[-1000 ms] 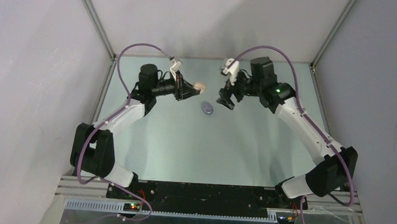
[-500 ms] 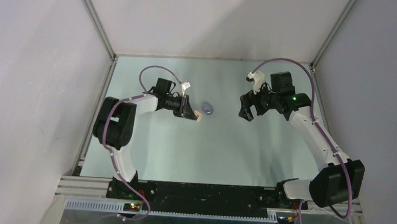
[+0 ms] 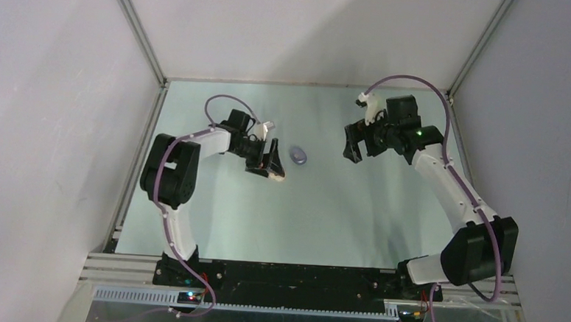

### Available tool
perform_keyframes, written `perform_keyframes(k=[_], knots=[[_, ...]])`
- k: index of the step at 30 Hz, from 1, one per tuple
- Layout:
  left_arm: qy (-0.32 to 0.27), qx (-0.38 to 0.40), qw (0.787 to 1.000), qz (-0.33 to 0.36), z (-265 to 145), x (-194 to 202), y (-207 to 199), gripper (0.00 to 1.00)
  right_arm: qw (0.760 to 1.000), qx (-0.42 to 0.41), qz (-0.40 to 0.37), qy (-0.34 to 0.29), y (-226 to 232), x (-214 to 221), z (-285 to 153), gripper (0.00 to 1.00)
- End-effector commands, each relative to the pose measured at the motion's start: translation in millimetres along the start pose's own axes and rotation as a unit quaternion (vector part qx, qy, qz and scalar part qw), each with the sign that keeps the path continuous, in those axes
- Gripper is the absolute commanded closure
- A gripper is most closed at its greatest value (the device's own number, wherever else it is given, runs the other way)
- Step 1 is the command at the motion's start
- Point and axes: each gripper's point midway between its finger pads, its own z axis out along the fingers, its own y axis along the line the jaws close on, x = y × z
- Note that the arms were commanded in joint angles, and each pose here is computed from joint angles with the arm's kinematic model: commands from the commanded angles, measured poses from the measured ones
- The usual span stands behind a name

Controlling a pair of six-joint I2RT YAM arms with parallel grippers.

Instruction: Insert the wireless bluetooth earbuds into the charging case

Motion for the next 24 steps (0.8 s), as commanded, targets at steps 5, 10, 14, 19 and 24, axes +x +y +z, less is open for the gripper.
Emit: perform_keyframes(k=[5,10,14,19,24], knots=[[-0.055,-0.087,0.993,0.050,-73,-31,5,0.00,0.989,0.085,0.041,-0.112,-34,-100,-17,0.01],[-0.204,-0.161,0.955,0.146,-161,-90,-23,0.00,0.979,0.126,0.060,-0.148,-50,-141,-4,0.01],[-0.349,-0.219,0.885,0.216,-234,-135,-61,0.00,0.970,0.193,0.043,-0.141,-55,-170,4,0.01],[-0.471,-0.269,0.808,0.232,-297,-160,-89,0.00,0.958,0.209,0.042,-0.191,-51,-206,-4,0.01],[-0.477,-0.298,0.798,0.216,-309,-163,-85,0.00,0.953,0.182,0.066,-0.233,-49,-221,-13,0.01]])
